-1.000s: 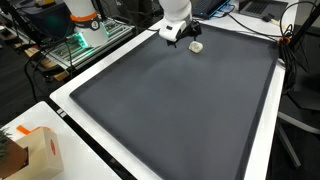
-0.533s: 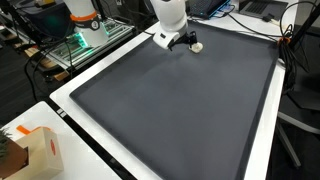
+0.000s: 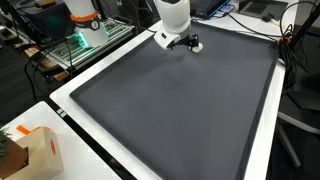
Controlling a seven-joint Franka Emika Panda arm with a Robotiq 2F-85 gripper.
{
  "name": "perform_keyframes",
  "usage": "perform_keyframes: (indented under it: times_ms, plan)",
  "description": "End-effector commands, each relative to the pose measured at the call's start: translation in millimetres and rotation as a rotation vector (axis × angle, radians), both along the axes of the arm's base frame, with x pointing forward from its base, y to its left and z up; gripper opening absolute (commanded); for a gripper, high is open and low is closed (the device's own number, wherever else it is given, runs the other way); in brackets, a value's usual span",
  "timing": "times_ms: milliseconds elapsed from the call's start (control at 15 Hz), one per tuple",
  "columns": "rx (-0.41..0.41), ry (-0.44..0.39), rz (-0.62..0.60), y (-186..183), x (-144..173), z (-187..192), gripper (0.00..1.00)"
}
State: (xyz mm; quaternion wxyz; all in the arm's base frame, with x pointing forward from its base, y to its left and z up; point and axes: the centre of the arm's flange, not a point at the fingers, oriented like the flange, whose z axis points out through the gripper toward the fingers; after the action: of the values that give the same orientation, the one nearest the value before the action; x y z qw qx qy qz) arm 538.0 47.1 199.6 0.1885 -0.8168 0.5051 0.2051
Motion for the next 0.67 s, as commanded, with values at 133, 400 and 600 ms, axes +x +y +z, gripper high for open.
perform_keyframes:
  times_ms: [133, 400, 600]
  plan:
    - [-0.065, 0.113, 0.0, 9, 30, 4, 1.0]
    - [-0.13, 0.163, 0.029, 25, 51, 9, 1.0]
    - [-0.183, 0.193, 0.07, 39, 65, 12, 1.0]
